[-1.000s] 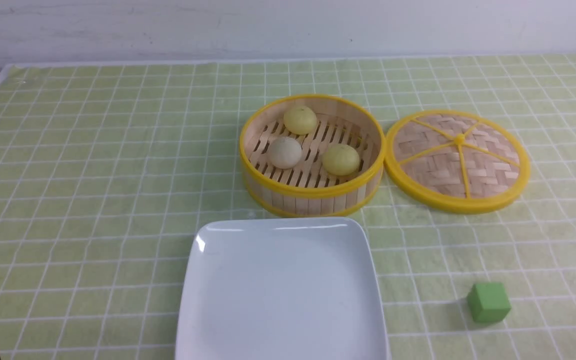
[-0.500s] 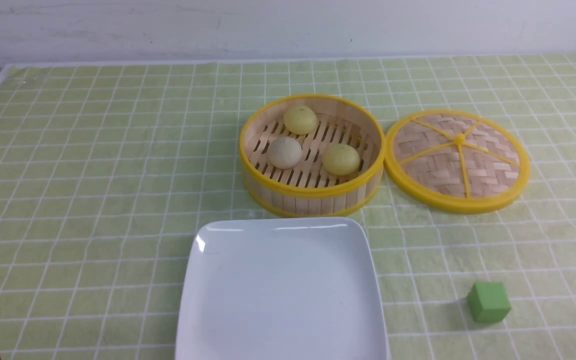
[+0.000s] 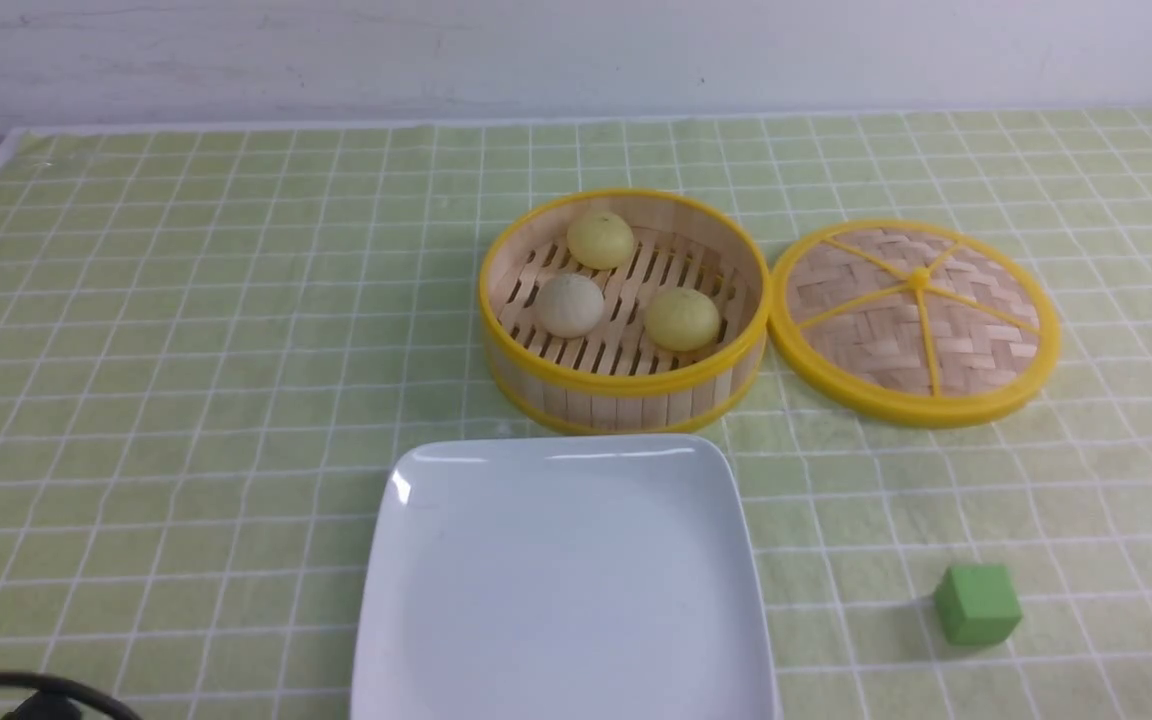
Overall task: Put the steamed buns into the plate on the green tablecloth.
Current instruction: 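Reach toward a bun in the bamboo steamer with the right gripper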
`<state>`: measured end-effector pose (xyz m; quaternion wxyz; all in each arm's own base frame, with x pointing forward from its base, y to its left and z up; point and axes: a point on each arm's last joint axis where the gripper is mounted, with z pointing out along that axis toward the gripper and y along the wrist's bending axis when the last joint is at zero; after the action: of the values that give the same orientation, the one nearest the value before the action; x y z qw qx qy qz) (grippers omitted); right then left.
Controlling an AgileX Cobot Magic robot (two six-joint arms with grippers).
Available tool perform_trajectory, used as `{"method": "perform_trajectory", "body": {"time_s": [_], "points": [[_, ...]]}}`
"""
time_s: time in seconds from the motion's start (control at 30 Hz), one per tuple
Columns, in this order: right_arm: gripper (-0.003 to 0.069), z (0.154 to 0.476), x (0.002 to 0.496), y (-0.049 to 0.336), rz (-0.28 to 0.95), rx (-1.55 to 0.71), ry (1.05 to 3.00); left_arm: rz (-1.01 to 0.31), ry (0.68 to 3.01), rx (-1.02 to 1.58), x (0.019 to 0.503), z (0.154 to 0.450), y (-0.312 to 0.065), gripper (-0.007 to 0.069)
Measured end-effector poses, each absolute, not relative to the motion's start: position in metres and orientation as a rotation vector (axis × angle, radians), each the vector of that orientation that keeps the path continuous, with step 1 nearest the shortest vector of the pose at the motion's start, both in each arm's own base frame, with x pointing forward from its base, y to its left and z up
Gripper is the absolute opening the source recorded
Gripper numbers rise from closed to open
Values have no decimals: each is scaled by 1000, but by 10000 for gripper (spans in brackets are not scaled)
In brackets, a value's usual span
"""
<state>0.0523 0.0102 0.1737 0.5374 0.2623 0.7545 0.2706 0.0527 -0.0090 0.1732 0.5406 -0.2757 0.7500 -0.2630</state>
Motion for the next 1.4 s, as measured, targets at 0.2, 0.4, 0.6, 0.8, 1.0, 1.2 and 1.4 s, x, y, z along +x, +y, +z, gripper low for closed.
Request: {"method": "perform_trajectory", "body": {"time_s": [0.2,0.4,0.6,0.8,1.0,1.2,1.4], "points": [[242,179,53,14,874,823,1696,-1065,1629,-1057,53,177,-17,242],[230,183,54,12,878,817,1643,-1100,1534,-1076,54,183,-14,242],[93,233,47,10,747,578,1546,-1086,1423,-1043,56,191,-9,242],[-10,277,50,8,507,376,1603,-1058,1363,-1004,57,196,-5,210],[-7,313,78,4,309,327,1884,-920,1457,-718,45,243,-12,31],[-5,329,137,-2,78,340,2309,-763,1865,-487,54,280,-26,2],[2,291,212,20,246,270,2696,-630,2559,-262,105,261,-35,2]]}}
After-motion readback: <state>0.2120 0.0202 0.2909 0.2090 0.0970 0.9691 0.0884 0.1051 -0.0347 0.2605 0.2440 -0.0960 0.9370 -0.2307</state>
